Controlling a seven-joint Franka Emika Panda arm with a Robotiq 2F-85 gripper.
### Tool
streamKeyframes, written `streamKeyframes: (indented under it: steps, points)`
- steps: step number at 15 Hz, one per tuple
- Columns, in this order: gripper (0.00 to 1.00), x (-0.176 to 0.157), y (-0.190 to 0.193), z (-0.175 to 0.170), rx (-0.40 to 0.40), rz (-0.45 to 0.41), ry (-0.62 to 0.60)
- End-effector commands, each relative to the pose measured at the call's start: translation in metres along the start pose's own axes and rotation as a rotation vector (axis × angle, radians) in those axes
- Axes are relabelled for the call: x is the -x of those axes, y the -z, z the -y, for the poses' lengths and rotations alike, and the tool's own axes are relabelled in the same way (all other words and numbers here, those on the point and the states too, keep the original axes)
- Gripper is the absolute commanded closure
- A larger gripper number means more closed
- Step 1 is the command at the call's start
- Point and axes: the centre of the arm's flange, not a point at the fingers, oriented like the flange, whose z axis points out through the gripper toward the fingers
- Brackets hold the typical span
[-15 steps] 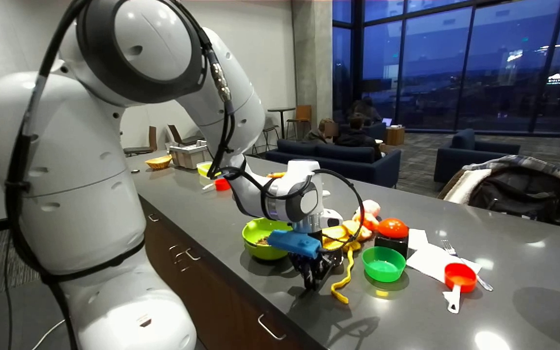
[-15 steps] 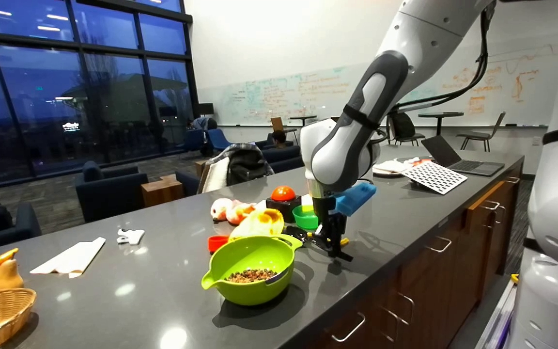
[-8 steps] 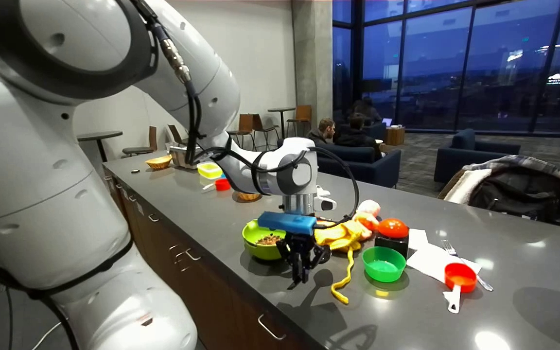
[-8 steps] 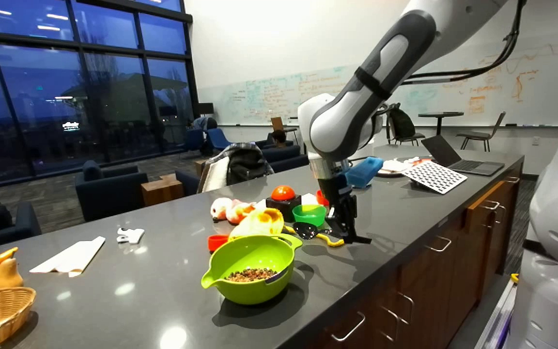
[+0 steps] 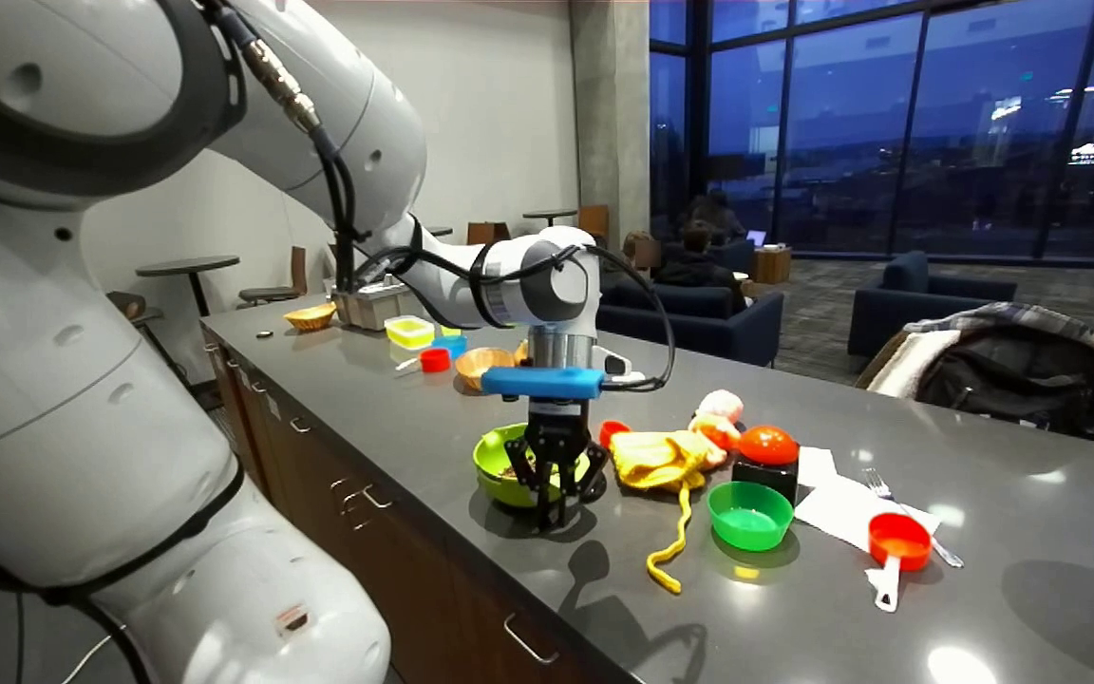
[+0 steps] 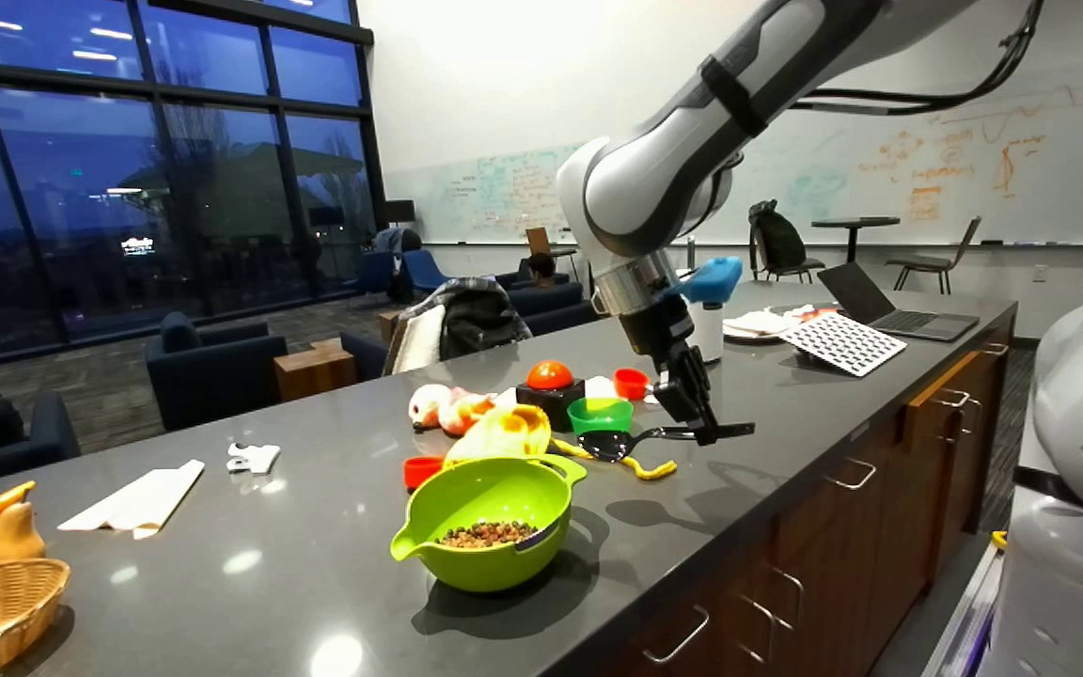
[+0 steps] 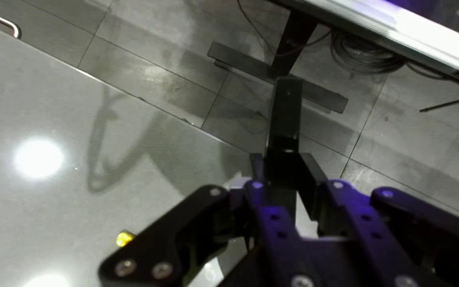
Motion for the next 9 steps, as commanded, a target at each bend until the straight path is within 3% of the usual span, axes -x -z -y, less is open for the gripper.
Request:
streamKeyframes:
  steps: [1,9]
  points:
    - [0.94,0.006,0.025,0.016,0.019,0.079,0.081]
    - [0.94,0.001,0.058,0.047,0.103,0.211,0.168]
